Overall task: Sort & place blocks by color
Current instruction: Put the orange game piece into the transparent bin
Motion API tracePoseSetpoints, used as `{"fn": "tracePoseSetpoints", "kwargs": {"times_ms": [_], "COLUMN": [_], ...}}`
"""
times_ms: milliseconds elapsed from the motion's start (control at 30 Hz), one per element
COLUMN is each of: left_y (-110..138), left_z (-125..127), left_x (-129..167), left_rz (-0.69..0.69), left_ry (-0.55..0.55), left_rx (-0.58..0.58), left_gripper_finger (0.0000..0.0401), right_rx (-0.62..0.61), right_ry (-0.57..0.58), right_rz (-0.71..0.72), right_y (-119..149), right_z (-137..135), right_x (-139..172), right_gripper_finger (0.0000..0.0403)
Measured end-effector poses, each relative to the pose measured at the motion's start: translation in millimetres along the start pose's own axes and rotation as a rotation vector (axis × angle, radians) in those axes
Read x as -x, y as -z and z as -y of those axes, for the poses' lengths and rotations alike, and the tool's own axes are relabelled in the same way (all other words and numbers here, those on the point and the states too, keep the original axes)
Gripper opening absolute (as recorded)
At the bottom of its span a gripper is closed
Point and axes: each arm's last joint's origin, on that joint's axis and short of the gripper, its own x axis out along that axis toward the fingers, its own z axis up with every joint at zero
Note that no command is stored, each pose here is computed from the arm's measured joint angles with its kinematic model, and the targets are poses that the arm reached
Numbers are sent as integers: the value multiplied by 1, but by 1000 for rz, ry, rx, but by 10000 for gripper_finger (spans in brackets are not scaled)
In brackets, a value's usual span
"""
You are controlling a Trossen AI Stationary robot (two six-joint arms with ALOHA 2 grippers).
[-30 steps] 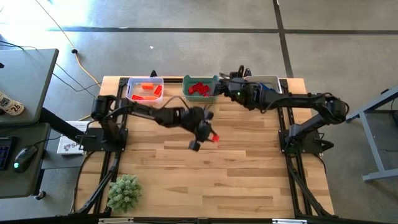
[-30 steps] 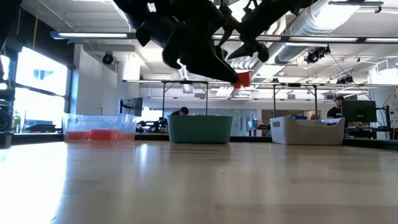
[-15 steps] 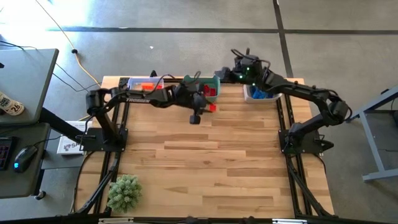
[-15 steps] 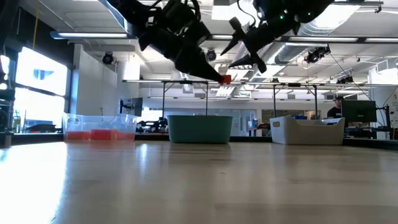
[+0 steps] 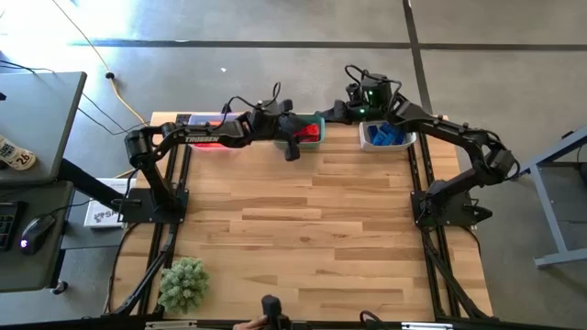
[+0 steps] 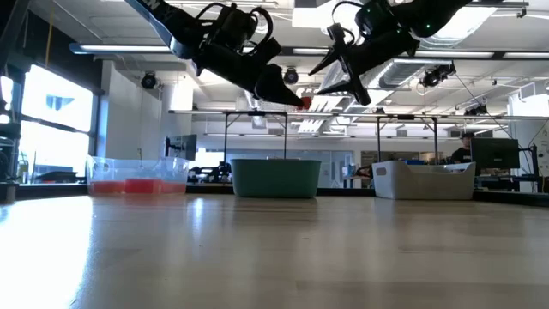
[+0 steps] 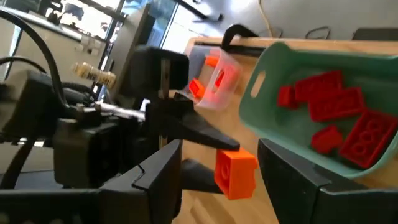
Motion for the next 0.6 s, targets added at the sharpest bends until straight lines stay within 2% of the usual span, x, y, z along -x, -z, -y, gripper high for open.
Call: {"fn": "tracePoseSetpoints", "kwargs": {"times_ms": [267, 600], "left_y": [-14, -20], "left_z": [4, 10], "left_x": [-1, -1], "left_rz": [110, 126], "left_ry": [-48, -87], "left_rx": [-22, -47], "left_gripper_finger": [110, 110], "right_rx": [-8, -25], "right_ry": [2, 5], "right_rz": [-59, -118], "right_y": [10, 22], "right_z": [-4, -9], "right_x": [-5, -9], "right_gripper_finger": [199, 190]}}
